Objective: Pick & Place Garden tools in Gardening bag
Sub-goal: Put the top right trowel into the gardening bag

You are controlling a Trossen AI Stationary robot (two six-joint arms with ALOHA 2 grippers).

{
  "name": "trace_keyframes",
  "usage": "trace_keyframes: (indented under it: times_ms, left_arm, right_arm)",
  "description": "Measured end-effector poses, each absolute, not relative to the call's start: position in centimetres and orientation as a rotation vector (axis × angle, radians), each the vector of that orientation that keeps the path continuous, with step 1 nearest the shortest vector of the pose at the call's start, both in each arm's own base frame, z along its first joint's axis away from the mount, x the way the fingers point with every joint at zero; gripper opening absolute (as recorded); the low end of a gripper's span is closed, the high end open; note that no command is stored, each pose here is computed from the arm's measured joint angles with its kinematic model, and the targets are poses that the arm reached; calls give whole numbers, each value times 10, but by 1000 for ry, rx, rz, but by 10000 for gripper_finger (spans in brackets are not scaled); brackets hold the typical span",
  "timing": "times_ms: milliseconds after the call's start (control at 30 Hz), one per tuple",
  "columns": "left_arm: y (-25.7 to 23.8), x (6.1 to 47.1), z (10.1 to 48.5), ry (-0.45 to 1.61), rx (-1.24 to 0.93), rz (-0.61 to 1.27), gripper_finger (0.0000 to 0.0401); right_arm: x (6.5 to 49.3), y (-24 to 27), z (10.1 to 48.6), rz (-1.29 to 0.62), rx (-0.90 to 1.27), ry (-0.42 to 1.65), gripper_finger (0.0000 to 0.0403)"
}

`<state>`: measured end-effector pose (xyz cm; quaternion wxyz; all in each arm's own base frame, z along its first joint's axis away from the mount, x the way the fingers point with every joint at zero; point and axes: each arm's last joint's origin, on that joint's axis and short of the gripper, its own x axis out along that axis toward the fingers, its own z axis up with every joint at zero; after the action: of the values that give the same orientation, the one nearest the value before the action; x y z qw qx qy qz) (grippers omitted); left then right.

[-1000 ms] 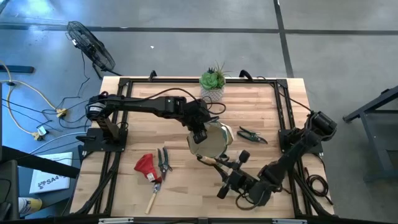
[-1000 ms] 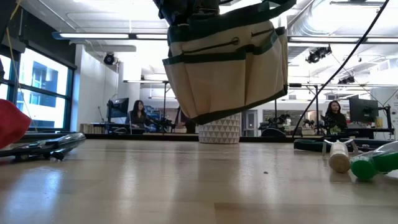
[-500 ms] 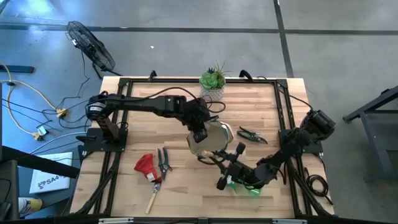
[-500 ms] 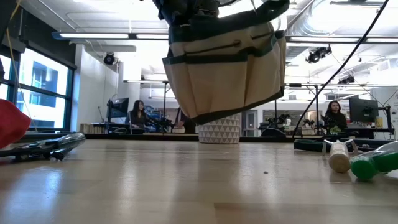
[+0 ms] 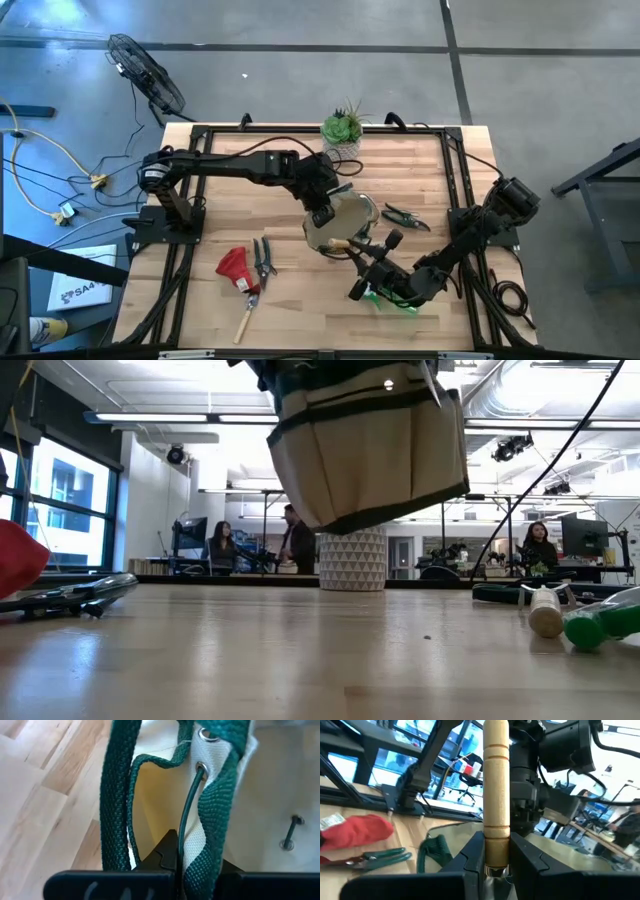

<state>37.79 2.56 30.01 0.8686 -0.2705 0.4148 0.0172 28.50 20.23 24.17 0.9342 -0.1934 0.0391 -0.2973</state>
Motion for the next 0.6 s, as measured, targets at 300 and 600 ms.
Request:
trace_keyframes:
  times_ms: [300,600]
  left_arm:
    - [24,378,300,879,-593,-3,0]
    - [22,378,301,885,-631,-47,0]
  right_arm:
    - [285,200,251,-588,-431,40,51]
    - [284,197,265,-547,-391,-74,51]
